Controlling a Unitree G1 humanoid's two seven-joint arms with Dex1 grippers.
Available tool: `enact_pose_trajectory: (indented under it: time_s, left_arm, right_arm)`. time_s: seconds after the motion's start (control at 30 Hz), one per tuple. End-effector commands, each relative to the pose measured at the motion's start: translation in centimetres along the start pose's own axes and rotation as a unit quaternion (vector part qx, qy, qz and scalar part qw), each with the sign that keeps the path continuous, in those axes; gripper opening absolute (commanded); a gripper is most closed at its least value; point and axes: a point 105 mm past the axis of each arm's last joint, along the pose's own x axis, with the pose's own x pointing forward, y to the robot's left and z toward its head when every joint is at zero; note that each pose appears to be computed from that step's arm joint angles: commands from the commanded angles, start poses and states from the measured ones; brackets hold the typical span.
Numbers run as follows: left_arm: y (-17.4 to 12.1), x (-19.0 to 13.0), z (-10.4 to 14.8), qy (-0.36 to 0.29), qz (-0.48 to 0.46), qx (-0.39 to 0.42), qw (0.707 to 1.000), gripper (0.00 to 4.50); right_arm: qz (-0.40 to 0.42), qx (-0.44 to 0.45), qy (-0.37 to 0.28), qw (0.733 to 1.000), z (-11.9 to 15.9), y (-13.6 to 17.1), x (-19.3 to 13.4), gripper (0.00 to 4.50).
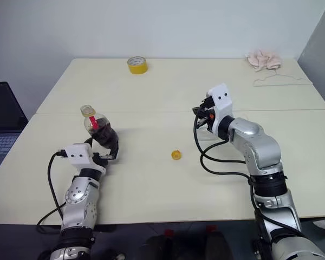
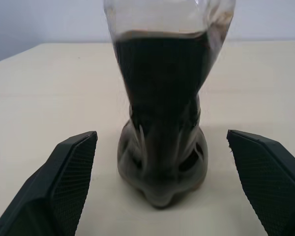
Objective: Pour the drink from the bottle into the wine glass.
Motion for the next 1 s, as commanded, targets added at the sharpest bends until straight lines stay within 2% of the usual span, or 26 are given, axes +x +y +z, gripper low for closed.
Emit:
enact_pose_trajectory:
  time_s: [0.03,0.37,0.63,0.77,0.87,1.0]
  left_arm:
    - [-0.2,-0.2,1.5,-0.023,-0.01,0.012,1.0,4.47]
    - [-1.6,-2.1,0.9,-0.002,-0.028,0.005,1.0,4.47]
    - [-3.5,-4.6,0.0,0.018,-0.051,-0.008,0.999,4.47]
    - [-6.5,-5.4,0.5,0.019,-0.127,-0.002,0.992,4.5]
    - [-8.0,-5.1,1.9,0.008,-0.166,-0.019,0.986,4.5]
    - [-10.6,-5.1,3.2,0.006,-0.242,-0.005,0.97,4.5]
  right_arm:
    - [0.007,-0.018,-0.026,0.999,1.5,0.4,-0.1,0.0]
    - [0.0,-0.021,-0.023,1.0,1.2,0.0,-0.3,0.0]
    - [-0.02,-0.038,-0.011,0.999,1.0,-1.8,-1.6,0.0]
    - [-0.02,-0.065,0.005,0.998,1.8,-3.7,-3.3,0.85]
    - [-0.006,-0.106,0.037,0.994,1.9,-4.6,-4.8,1.87]
    - [0.028,-0.193,0.119,0.974,0.3,-5.6,-6.5,3.33]
